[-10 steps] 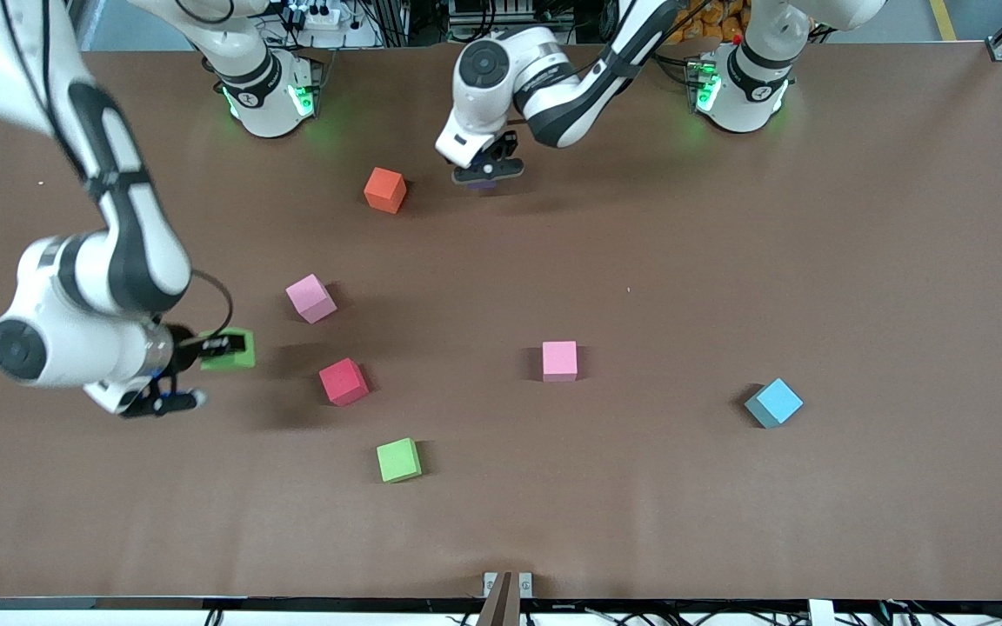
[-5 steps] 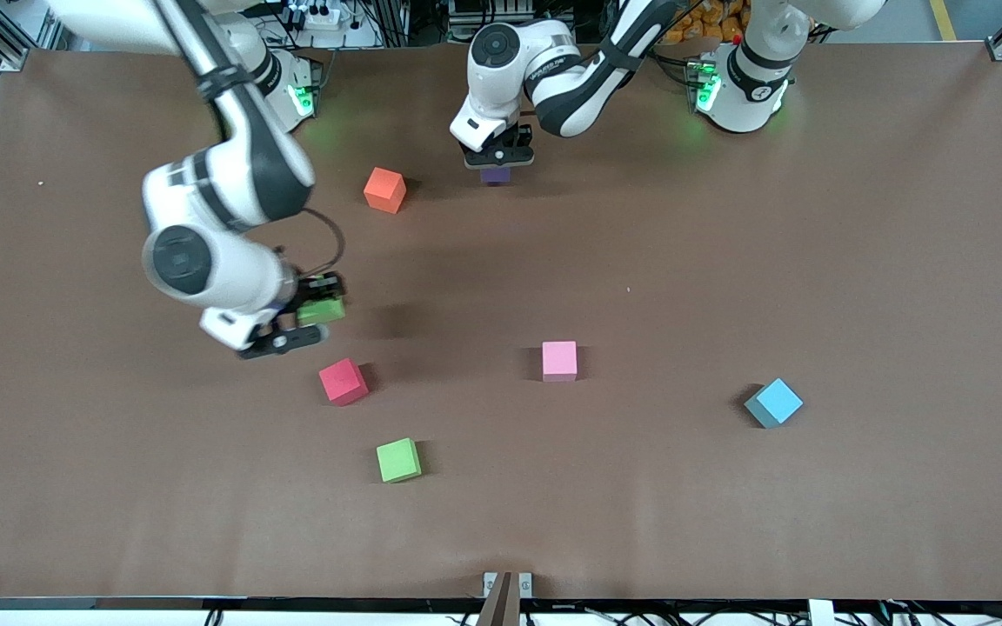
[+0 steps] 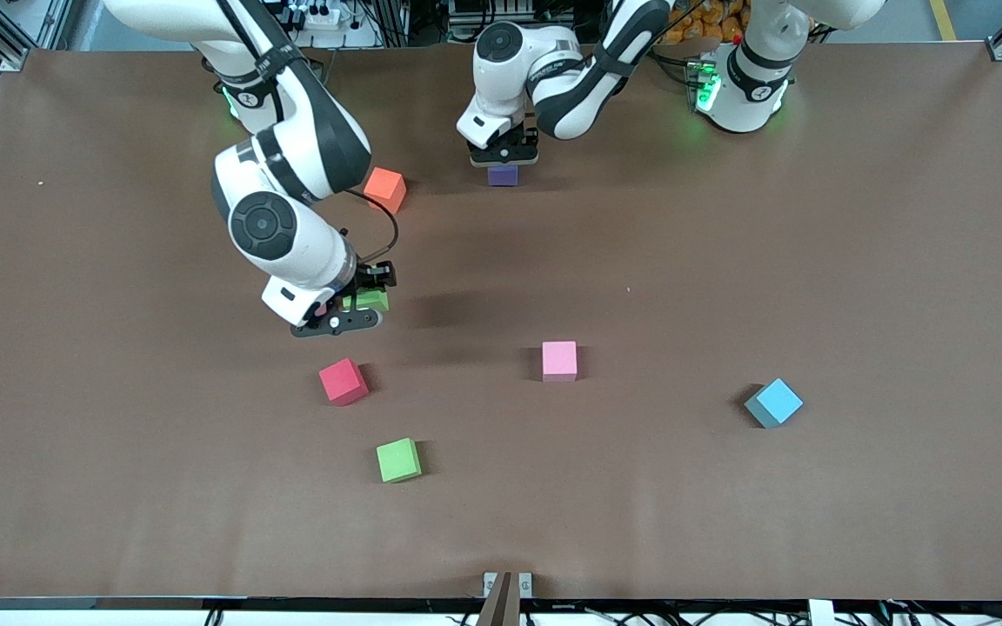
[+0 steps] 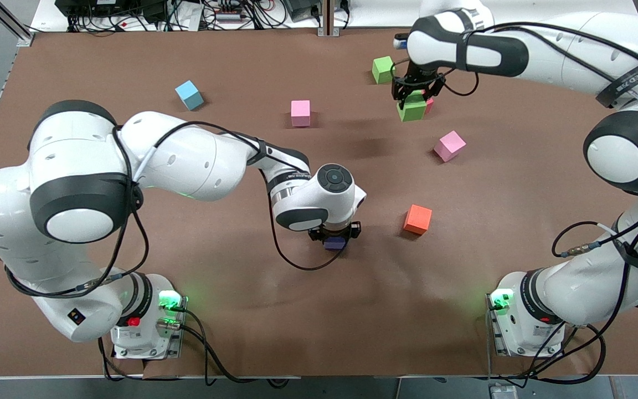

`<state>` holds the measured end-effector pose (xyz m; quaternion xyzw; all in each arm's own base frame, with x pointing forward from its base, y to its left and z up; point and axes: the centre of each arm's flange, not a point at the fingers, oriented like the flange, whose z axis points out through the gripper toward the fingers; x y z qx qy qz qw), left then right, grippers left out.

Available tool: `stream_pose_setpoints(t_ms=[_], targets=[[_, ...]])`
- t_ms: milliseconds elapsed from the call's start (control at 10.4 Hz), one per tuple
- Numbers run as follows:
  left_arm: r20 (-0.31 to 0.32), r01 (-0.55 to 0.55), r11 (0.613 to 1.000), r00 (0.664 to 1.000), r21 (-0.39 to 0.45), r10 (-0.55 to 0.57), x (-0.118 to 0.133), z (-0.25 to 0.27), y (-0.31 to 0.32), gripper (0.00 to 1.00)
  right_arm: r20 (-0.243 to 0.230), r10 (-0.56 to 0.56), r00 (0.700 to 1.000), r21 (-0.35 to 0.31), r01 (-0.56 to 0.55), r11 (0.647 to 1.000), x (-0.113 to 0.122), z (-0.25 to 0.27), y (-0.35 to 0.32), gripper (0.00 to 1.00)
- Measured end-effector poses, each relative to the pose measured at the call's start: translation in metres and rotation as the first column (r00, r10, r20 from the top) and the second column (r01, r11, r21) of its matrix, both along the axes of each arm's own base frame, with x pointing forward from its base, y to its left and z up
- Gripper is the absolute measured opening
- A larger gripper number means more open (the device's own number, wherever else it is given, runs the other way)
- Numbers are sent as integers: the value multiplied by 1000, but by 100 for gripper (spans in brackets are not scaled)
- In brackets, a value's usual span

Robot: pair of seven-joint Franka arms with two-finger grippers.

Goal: Arrange blocks into number 1
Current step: 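Carry the purple cube with the left gripper while the right gripper carries green, then place the green cube beside purple with the right gripper while the left grasps cyan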

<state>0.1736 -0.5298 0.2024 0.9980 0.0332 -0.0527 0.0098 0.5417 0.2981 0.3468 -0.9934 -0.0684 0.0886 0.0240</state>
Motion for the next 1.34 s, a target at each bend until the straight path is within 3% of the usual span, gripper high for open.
stream_pose_setpoints(t_ms=[288,575,958,1150,1342], targets=[[6,-34,999,999,-25,34,15,9,-1,100,-13,28,1000,-32,-28,999,-62,-14,82,63],[46,-62,997,997,-41,64,38,45,2,100,17,49,999,-24,-49,999,-99,-43,112,63],[130,-27,998,991,55,19,61,118,32,100,-1,36,999,24,-36,999,-130,-63,137,63],[165,50,995,984,86,-64,105,147,71,100,-3,19,1000,34,-19,999,-135,-69,144,63],[158,96,992,982,79,-108,155,164,112,100,-1,-5,1000,31,5,1000,-148,-85,158,63]])
